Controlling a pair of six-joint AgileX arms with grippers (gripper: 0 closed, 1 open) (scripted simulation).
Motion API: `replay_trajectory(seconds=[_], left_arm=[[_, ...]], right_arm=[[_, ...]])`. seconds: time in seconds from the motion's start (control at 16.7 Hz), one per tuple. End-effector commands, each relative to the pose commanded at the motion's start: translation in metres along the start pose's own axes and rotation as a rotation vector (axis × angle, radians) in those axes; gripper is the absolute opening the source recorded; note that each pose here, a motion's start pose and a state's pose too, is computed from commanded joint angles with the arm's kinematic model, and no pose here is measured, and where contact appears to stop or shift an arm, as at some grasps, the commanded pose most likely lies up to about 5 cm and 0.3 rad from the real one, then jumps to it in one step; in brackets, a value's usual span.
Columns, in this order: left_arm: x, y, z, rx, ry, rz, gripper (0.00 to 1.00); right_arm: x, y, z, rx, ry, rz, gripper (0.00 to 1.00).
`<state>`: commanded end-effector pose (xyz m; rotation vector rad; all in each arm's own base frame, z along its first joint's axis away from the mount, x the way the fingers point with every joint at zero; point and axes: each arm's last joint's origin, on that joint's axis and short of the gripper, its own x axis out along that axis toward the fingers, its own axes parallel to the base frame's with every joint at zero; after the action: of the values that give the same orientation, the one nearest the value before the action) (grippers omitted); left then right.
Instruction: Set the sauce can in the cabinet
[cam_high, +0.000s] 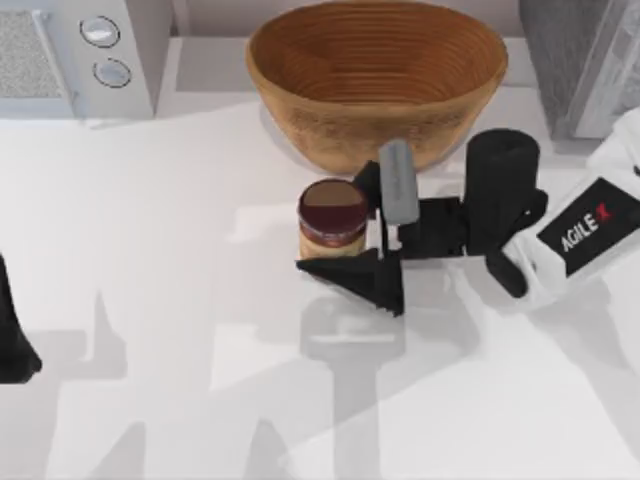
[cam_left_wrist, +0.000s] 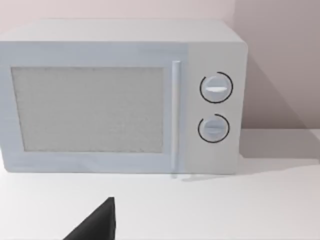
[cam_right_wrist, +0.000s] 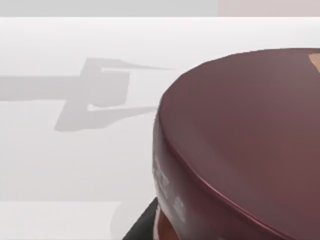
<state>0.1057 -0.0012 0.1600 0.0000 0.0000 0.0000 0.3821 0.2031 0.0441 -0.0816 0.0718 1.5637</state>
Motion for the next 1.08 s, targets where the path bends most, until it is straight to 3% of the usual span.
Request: replay_trajectory(seconds=[0.48, 0.84, 1.08], left_arm=[[0.0, 0.0, 0.0, 0.0, 0.0, 0.0, 1.0], [0.0, 0.0, 0.0, 0.0, 0.0, 0.0, 1.0], [0.0, 0.0, 0.0, 0.0, 0.0, 0.0, 1.0]], right_arm=[[-0.015, 0.001, 0.116, 0.01, 0.003, -0.01, 0.0], [-0.014, 0.004, 0.119, 0.029, 0.008, 0.002, 0.0], [-0.03, 0.016, 0.139, 0.026, 0.013, -0.07, 0.0]])
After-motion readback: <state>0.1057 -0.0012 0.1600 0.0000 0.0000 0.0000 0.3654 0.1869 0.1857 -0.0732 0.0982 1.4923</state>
